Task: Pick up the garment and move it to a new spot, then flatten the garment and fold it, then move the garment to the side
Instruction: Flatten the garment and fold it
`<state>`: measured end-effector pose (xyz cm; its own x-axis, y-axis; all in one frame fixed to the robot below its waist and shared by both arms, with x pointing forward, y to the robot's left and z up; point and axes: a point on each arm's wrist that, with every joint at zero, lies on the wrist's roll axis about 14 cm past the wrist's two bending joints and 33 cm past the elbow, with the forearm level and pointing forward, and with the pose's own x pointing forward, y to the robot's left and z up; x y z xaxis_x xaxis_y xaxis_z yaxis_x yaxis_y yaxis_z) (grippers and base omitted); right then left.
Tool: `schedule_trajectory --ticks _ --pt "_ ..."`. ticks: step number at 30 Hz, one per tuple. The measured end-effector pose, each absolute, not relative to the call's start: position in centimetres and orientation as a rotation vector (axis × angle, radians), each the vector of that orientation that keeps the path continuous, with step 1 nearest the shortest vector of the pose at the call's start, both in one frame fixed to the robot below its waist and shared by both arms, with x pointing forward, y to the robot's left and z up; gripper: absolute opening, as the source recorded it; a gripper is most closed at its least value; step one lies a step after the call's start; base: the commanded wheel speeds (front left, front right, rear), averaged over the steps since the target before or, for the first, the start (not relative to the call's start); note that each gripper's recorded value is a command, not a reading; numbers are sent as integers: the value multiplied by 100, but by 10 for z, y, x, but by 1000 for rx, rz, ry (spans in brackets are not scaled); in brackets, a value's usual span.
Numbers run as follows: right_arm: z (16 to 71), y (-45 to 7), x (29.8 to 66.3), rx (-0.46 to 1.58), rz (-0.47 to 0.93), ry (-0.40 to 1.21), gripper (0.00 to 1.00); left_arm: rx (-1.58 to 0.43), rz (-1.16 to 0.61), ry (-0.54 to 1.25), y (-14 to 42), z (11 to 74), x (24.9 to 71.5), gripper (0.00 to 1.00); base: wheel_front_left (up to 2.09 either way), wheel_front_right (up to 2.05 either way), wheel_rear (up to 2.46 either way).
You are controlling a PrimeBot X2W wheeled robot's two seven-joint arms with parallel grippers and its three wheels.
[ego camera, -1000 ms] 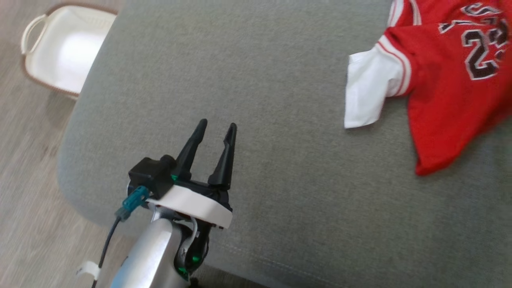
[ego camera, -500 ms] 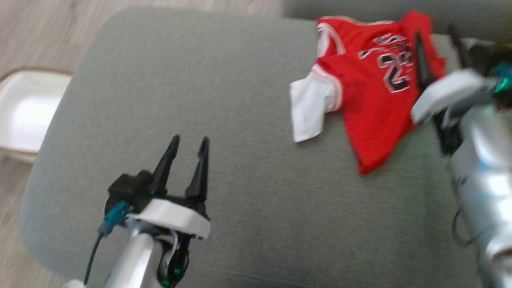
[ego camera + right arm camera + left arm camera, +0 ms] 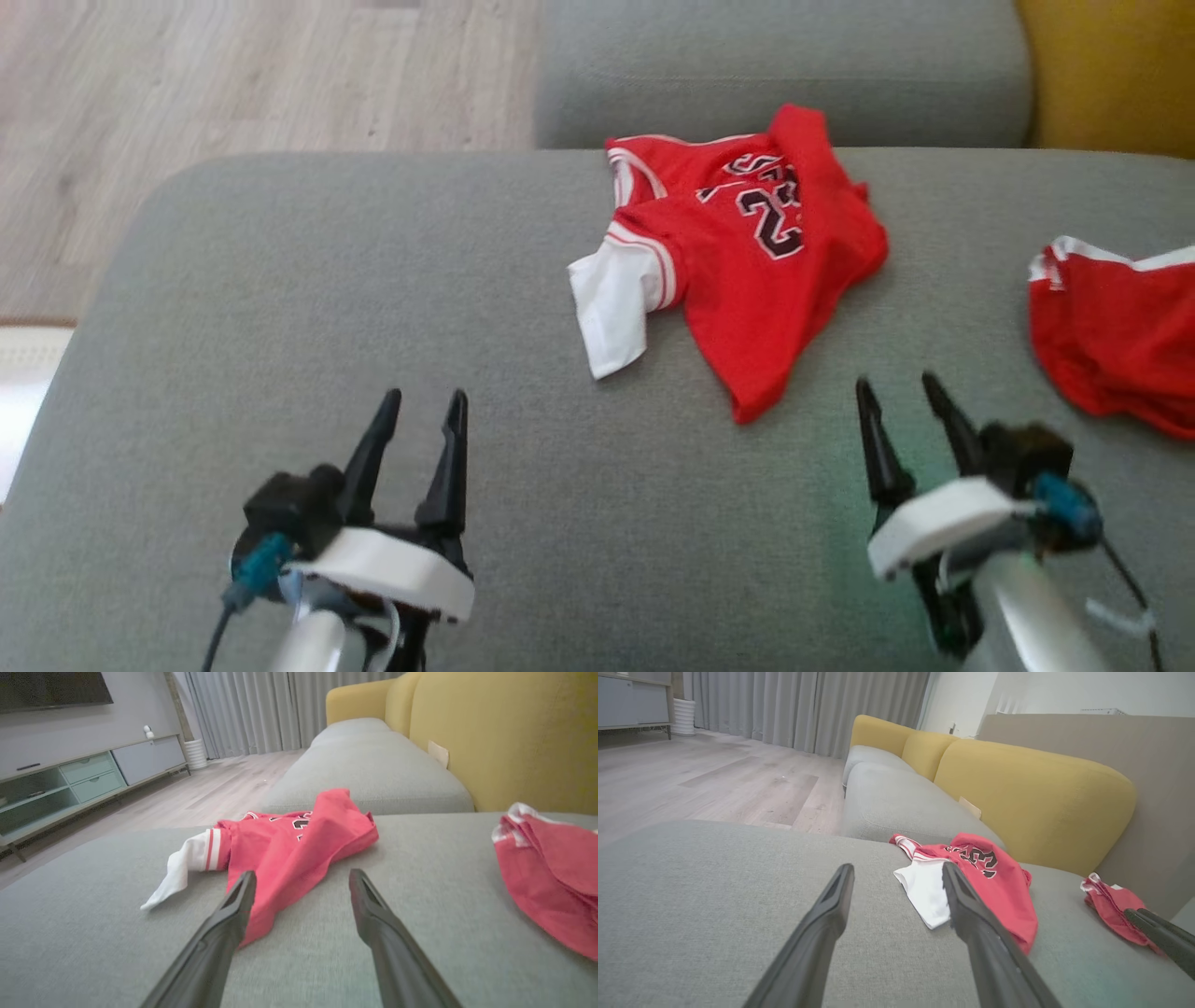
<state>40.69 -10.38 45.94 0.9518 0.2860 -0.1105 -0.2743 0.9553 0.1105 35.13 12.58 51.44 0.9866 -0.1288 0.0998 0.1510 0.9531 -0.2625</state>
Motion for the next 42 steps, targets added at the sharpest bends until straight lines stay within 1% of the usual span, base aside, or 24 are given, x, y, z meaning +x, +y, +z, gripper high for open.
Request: schedule_trajectory --ticks 3,6,13,18,23,25,31,37,38,39,42 --pt "454 -107 392 94 274 136 100 -260 -165 -67 120 509 347 100 0 0 0" --pt "460 -109 391 98 267 128 100 -256 -172 -62 118 508 346 100 0 0 0" --pt "459 -83 392 78 344 160 100 -257 -167 -44 119 502 344 100 0 0 0" --pt "431 -62 388 59 411 284 100 -259 -144 -17 125 493 345 100 0 0 0" --pt "397 -50 386 57 444 416 100 -253 -108 -6 136 489 347 100 0 0 0" --pt "389 -47 390 63 448 450 100 -259 -88 -3 142 488 348 100 0 0 0" --pt "381 -34 415 59 464 477 100 -257 -44 4 156 485 351 100 0 0 0" --pt "368 -27 419 27 485 508 100 -251 -28 12 161 483 351 100 0 0 0" --pt "367 -26 421 27 486 510 41 -251 -25 14 162 482 351 100 0 0 0" --pt "367 -26 422 26 485 513 0 -251 -24 15 162 482 350 100 0 0 0" --pt "370 -28 429 -2 482 497 0 -250 -26 14 161 482 351 100 0 0 0"
